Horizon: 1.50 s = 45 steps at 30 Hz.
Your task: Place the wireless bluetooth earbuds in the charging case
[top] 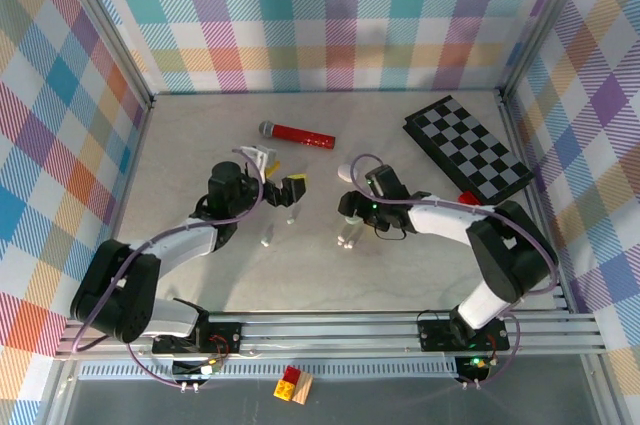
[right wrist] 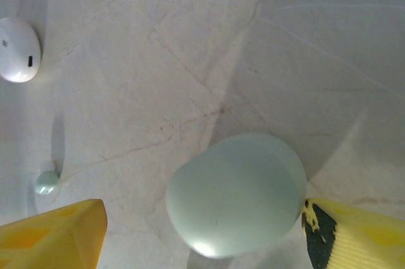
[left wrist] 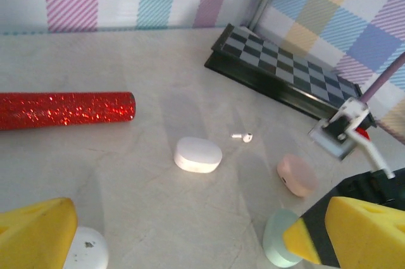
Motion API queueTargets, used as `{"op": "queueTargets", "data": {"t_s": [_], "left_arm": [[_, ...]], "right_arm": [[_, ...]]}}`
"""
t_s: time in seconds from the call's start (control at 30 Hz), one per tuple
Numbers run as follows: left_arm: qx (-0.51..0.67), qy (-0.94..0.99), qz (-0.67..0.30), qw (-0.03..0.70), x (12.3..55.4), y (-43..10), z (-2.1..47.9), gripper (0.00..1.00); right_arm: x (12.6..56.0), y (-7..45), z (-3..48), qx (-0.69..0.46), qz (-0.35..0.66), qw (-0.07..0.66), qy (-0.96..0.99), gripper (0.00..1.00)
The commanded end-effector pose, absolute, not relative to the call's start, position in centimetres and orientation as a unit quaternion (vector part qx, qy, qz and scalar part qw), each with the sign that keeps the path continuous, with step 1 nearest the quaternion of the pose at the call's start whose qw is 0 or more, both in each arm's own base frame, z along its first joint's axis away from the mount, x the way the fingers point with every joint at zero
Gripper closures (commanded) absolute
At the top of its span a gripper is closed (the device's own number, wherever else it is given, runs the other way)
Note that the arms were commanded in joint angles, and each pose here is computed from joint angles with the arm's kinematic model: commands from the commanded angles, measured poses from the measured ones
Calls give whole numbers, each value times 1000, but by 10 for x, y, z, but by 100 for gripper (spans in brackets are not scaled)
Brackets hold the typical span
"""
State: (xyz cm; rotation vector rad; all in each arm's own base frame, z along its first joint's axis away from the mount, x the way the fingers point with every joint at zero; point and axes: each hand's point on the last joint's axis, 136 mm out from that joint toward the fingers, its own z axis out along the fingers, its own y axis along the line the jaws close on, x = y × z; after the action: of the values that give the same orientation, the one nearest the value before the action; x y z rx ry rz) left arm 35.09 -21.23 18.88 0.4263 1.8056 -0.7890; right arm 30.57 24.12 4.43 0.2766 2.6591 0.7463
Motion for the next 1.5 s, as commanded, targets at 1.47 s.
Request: {"op": "queueTargets", "data": {"t_s": [1.47], "left_arm": [[104,788,-290,533,362,-176,184,0]], "right_arm": [[304,272,29,-121,55,156,979,36]]}}
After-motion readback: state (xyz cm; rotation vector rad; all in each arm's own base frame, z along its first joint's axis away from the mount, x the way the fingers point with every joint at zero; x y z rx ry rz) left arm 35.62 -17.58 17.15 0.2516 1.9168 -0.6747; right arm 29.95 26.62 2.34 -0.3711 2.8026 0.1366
